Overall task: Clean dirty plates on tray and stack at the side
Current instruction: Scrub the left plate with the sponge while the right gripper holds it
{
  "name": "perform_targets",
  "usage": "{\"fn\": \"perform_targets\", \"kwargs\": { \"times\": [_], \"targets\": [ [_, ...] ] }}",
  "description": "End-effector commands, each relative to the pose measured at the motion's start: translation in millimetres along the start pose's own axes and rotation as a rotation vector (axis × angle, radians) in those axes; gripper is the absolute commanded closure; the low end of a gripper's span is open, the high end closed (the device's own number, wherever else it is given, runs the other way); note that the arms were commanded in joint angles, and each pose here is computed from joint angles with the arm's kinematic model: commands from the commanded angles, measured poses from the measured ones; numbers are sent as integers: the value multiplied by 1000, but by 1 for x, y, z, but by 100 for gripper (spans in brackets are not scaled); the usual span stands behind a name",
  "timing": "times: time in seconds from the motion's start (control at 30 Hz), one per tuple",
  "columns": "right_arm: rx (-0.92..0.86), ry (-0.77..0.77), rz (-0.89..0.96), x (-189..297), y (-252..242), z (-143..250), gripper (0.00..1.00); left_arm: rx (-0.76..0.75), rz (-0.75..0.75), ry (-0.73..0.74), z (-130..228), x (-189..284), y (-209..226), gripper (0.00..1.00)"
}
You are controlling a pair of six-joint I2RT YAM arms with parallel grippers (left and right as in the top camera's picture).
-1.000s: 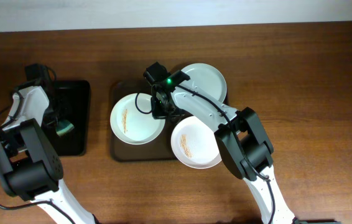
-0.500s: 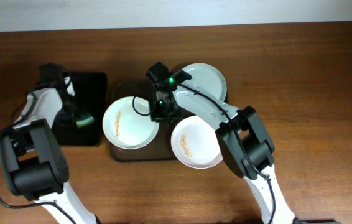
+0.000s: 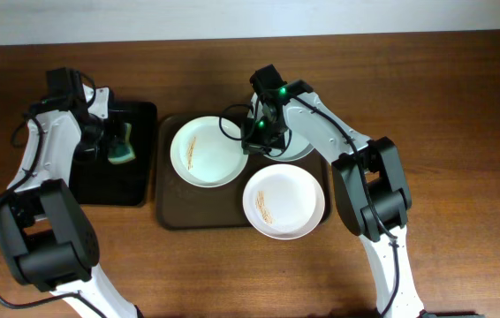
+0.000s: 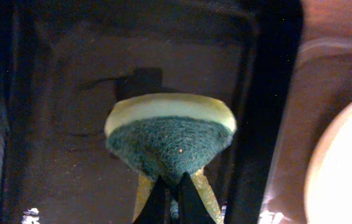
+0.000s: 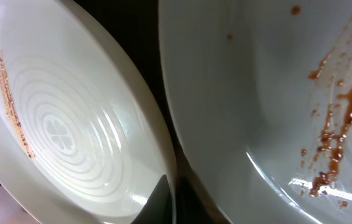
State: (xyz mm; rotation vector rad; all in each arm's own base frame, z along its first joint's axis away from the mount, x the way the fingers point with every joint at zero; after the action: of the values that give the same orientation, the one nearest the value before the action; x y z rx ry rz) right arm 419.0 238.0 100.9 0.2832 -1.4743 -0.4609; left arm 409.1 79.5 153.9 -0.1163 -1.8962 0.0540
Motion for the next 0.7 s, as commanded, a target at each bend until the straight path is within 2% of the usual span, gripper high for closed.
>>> {"fn": "perform_targets", "kwargs": {
  "times": [0.0,0.13,0.27,0.37,0.53,0.67],
  "targets": [
    [18,9,4,-6,0,2,96,-21,-72,28,14,-11,8,99],
    [24,5,18,-6,-1,2,96,45,-184,109,40,-29,17,99],
    [25,4,17,-6,-1,2,96,80,-196,137,67,-47,27,99],
    [24,5,18,-6,-1,2,96,190,-280,190,85,-43,52,99],
    [24,5,17,-6,-1,2,96,185,-283,175,86,-42,60,99],
    [21,22,5,-6,0,4,96,165,-194,104,55,-20,54,99]
  ]
}}
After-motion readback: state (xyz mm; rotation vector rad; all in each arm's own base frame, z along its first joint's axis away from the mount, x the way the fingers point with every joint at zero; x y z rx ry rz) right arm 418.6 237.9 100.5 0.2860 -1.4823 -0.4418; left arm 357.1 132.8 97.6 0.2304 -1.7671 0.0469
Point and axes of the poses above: each gripper's point midway between its finger pads, its own x axis back along the fingers, its own y axis along the line the jaws close on, z = x × y, the point moved 9 cm from there along x, back along the fingers, and after that the axes turned 8 degrees about -x, right-handed, at the moved point
